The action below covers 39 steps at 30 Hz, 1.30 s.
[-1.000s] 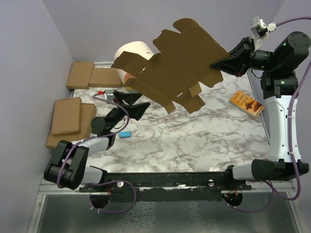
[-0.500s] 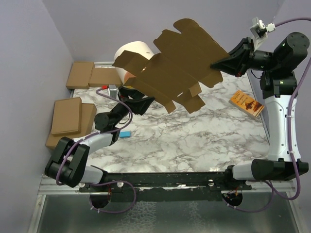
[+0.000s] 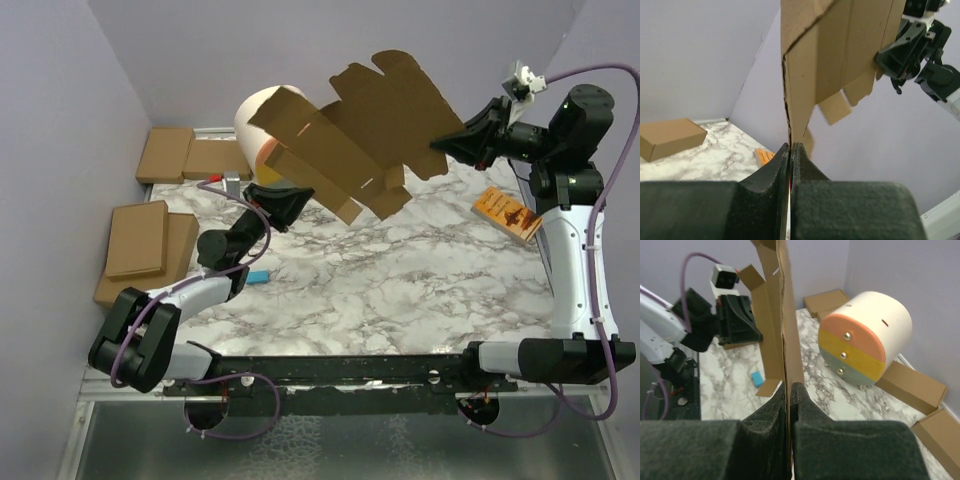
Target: Fold the paper box
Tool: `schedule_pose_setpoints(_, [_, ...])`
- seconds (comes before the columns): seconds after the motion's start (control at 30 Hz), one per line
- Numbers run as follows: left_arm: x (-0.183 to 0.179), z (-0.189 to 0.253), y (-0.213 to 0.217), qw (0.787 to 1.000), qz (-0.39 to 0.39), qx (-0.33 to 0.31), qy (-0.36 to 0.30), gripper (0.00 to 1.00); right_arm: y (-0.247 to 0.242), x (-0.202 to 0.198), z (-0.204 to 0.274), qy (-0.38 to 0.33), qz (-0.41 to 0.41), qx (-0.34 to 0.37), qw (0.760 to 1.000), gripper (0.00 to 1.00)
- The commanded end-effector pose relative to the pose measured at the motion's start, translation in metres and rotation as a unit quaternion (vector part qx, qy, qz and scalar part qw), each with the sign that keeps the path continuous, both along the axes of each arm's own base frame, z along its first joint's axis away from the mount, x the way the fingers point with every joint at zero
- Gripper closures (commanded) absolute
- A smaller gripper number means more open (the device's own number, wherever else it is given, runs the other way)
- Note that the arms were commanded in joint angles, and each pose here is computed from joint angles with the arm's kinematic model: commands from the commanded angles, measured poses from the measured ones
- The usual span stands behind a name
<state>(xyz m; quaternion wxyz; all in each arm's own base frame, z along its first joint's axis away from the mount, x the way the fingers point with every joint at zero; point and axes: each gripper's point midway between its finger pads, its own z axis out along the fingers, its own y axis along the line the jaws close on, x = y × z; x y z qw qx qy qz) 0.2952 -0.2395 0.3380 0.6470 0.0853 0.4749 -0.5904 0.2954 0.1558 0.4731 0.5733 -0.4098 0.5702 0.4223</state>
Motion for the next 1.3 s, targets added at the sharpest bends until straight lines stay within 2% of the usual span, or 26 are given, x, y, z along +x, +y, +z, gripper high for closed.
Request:
schedule_pose_setpoints(0.0, [0.013, -0.013, -0.003, 0.995, 0.029, 0.003, 0.091, 1.00, -0.013, 0.018, -0.067, 0.031, -0.064, -0.036, 0.997, 0.99])
schedule_pose_setpoints(0.13, [0.031, -0.065, -0.025, 0.964, 0.040, 0.053, 0.257, 1.00, -0.015, 0.014, -0.117, 0.065, -0.071, -0.052, 0.994, 0.99])
schedule_pose_setpoints(0.23, [0.029, -0.093, -0.041, 0.940, 0.049, 0.088, 0.325, 1.00, -0.017, 0.010, -0.146, 0.089, -0.075, -0.063, 0.991, 0.99])
schedule_pose_setpoints(0.37, [0.031, -0.147, -0.047, 0.889, 0.087, 0.153, 0.423, 1.00, -0.018, 0.002, -0.182, 0.122, -0.072, -0.073, 0.987, 0.99])
schedule_pose_setpoints(0.6, [0.024, -0.210, -0.046, 0.829, 0.111, 0.211, 0.507, 1.00, -0.017, -0.010, -0.234, 0.176, -0.065, -0.072, 0.980, 0.99])
schedule_pose_setpoints(0.87, [0.018, -0.244, -0.049, 0.802, 0.109, 0.243, 0.534, 1.00, -0.015, -0.011, -0.286, 0.247, -0.053, -0.070, 0.965, 0.99])
schedule_pose_setpoints(1.03, [0.017, -0.250, -0.053, 0.800, 0.099, 0.243, 0.539, 1.00, -0.020, -0.008, -0.311, 0.279, -0.067, -0.085, 0.954, 0.99])
schedule_pose_setpoints(1.23, [0.013, -0.253, -0.056, 0.801, 0.086, 0.239, 0.542, 0.94, -0.028, 0.000, -0.330, 0.293, -0.097, -0.106, 0.945, 0.99])
schedule_pose_setpoints(1.27, [0.012, -0.254, -0.056, 0.801, 0.083, 0.238, 0.543, 0.91, -0.028, 0.001, -0.331, 0.295, -0.099, -0.108, 0.944, 0.99])
